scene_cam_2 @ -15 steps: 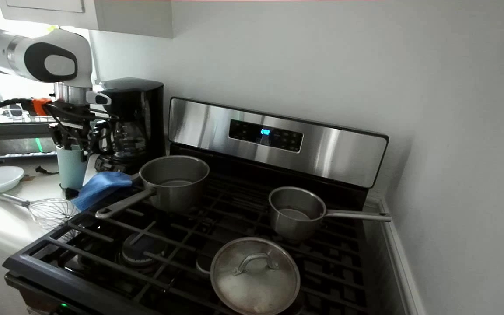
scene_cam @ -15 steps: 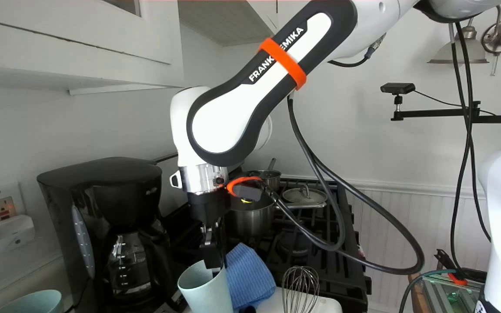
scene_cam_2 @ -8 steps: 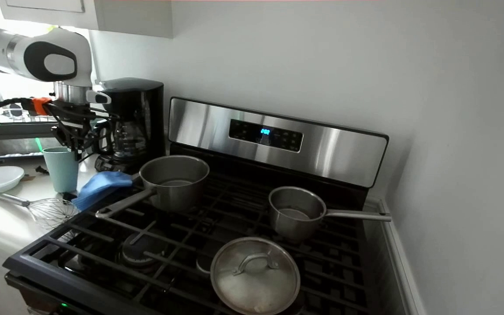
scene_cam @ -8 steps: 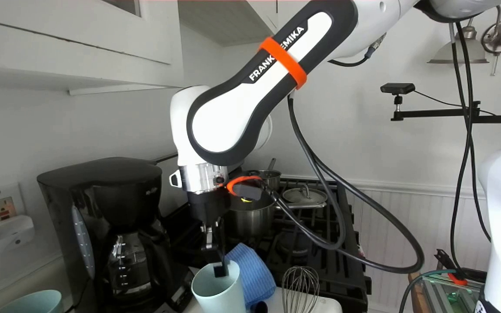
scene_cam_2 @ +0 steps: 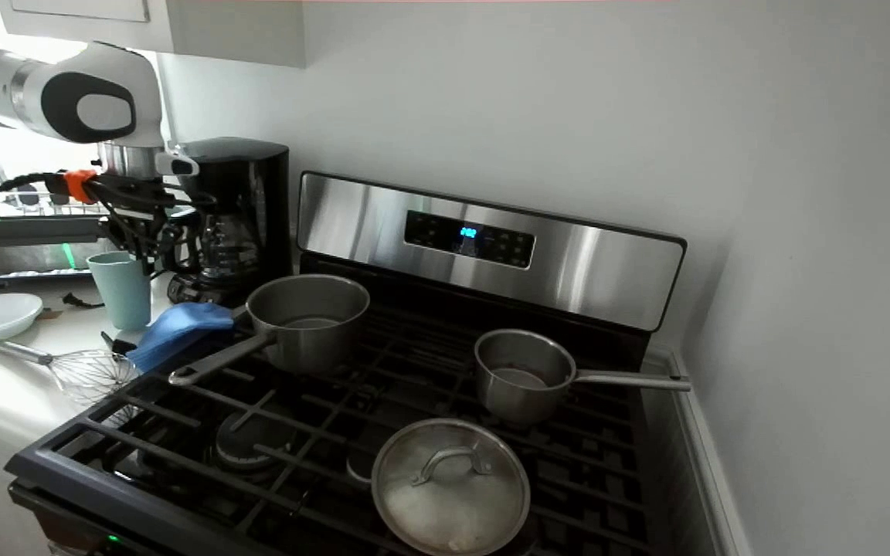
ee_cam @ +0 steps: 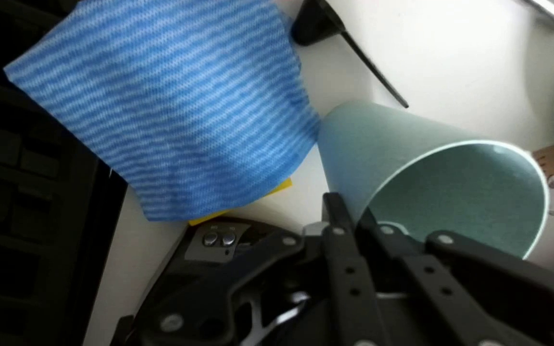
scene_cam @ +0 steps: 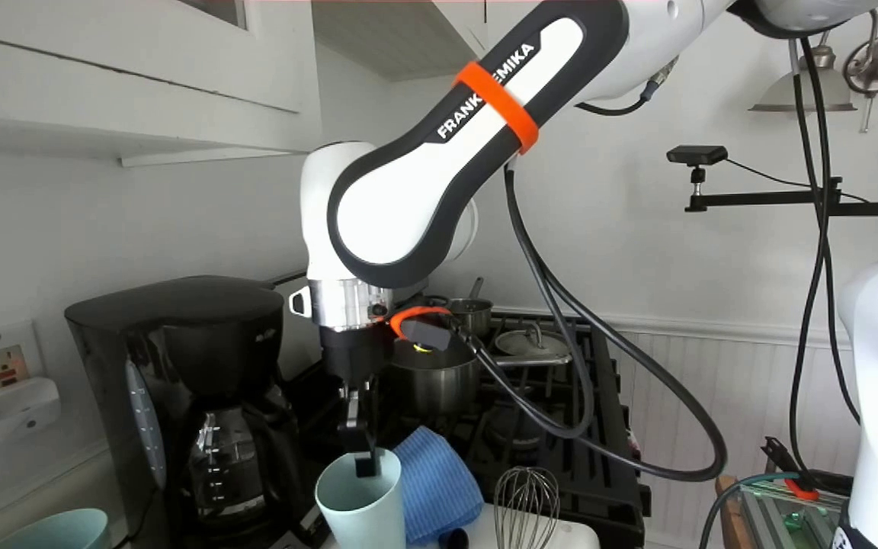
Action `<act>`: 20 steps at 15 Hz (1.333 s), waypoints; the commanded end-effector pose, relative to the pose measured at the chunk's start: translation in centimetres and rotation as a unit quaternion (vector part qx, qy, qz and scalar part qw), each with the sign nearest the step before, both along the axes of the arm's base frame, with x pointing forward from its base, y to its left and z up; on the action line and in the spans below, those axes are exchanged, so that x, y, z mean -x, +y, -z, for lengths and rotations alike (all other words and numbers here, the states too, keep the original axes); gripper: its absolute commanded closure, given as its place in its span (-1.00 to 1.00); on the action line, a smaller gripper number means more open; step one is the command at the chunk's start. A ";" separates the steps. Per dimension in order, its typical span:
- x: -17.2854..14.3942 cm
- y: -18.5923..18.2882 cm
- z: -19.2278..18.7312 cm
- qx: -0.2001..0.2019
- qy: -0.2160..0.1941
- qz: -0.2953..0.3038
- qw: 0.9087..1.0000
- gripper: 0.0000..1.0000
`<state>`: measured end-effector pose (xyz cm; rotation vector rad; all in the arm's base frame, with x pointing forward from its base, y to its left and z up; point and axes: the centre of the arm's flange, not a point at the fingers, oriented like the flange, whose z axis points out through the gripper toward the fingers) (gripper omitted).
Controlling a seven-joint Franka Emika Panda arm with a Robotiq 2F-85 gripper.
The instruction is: Put the blue cloth on the counter, pick up the cup on the left and pour the contents into the two pots on the stove
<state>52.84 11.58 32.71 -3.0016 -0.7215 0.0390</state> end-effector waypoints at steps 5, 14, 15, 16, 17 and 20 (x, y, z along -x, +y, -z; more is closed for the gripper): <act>1.5 1.5 1.6 -0.034 -0.016 -0.023 0.999 0.98; 1.7 -0.2 -1.0 -0.025 -0.037 -0.048 0.998 -0.28; 1.8 -0.5 -1.7 -0.033 -0.040 -0.049 0.997 -0.43; 1.9 -0.9 -2.5 -0.039 -0.042 -0.051 0.997 -0.56; 2.0 -1.2 -3.2 -0.040 -0.044 -0.052 0.997 -0.72; 2.5 -3.2 -5.4 -0.039 -0.032 -0.064 0.997 -1.00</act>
